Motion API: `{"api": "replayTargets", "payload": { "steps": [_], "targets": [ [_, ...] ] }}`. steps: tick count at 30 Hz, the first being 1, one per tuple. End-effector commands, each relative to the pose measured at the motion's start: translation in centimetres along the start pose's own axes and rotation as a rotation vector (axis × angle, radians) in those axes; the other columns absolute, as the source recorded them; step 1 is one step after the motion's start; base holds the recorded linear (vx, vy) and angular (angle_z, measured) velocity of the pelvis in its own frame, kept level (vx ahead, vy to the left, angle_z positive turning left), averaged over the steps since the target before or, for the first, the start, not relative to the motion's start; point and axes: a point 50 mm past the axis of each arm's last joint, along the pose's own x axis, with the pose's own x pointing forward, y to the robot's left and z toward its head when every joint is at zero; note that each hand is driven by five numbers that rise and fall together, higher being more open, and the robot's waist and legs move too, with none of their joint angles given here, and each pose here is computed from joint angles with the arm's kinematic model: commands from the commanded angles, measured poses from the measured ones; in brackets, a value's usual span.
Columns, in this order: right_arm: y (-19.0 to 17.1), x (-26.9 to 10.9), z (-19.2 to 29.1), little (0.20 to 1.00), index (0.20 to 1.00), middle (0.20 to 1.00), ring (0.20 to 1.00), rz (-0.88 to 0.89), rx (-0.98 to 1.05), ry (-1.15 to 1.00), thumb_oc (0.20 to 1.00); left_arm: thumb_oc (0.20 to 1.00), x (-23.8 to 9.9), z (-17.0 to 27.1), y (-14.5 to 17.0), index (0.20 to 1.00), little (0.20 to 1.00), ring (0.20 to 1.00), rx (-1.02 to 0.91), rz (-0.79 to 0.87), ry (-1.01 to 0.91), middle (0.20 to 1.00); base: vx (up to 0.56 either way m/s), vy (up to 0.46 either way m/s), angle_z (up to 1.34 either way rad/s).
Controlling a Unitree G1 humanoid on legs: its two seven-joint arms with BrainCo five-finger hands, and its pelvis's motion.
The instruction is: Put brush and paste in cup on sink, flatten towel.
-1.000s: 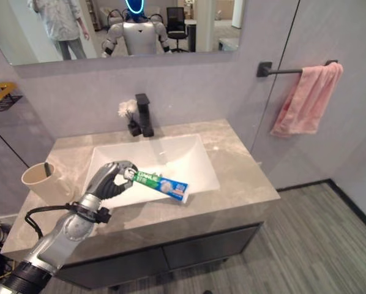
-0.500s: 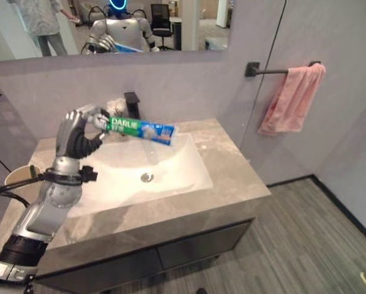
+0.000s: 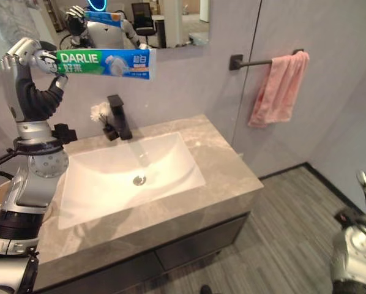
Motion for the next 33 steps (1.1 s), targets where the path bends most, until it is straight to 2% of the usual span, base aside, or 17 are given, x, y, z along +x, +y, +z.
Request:
{"api": "replayTargets", "payload": {
  "steps": [1, 4, 5, 6, 11, 16, 19, 24, 33],
  "targets": [
    [5.7, 1.4, 2.7, 1.000, 1.000, 1.000, 1.000, 0.197, 0.266, -0.105, 1.000, 0.200, 4.9, 2.6, 1.2, 0.200, 0.200, 0.200, -0.054, 0.159, -0.123, 0.200, 0.00, 0.015, -0.07],
    [10.7, 1.0, 1.7, 1.000, 1.000, 1.000, 1.000, 0.349, 0.376, 0.013, 1.000, 0.200, 5.9, 3.8, 0.4, 0.200, 0.200, 0.200, -0.122, 0.143, -0.137, 0.200, 0.00, 0.005, -0.05],
    [10.8, 1.2, 1.8, 1.000, 1.000, 1.000, 1.000, 0.353, 0.384, 0.013, 1.000, 0.200, 6.0, 3.8, 0.5, 0.200, 0.200, 0.200, -0.119, 0.147, -0.139, 0.200, 0.00, 0.000, 0.00],
    [13.5, 0.5, 0.8, 1.000, 1.000, 1.000, 1.000, 0.410, 0.453, 0.108, 1.000, 0.200, 6.4, 4.3, 0.0, 0.200, 0.200, 0.200, -0.161, 0.141, -0.136, 0.200, 0.00, 0.000, 0.00],
    [20.4, -3.0, -0.4, 1.000, 1.000, 1.000, 1.000, 0.602, 0.720, 0.333, 1.000, 0.200, 7.5, 5.7, -0.2, 0.200, 0.200, 0.200, -0.229, 0.180, -0.144, 0.200, 0.01, 0.004, 0.07],
    [25.2, -6.1, 1.7, 1.000, 1.000, 1.000, 1.000, 0.734, 0.993, 0.393, 1.000, 0.200, 7.9, 6.8, -0.9, 0.200, 0.200, 0.200, -0.253, 0.205, -0.156, 0.200, 0.01, 0.005, 0.07],
    [27.2, -7.4, 3.6, 1.000, 1.000, 1.000, 1.000, 0.836, 1.063, 0.365, 1.000, 0.200, 7.8, 7.5, -1.5, 0.200, 0.200, 0.200, -0.273, 0.210, -0.164, 0.200, 0.04, 0.008, 0.15],
    [29.1, -9.2, 7.6, 1.000, 1.000, 1.000, 1.000, 1.067, 1.054, 0.235, 1.000, 0.200, 7.7, 8.0, -1.7, 0.200, 0.200, 0.200, -0.288, 0.220, -0.179, 0.200, 0.02, 0.003, 0.10],
    [30.1, -12.0, 13.4, 1.000, 1.000, 1.000, 1.000, 1.334, 1.115, 0.025, 1.000, 0.200, 7.1, 8.3, -1.9, 0.200, 0.200, 0.200, -0.297, 0.221, -0.193, 0.200, 0.02, 0.007, 0.03]
  ]
}}
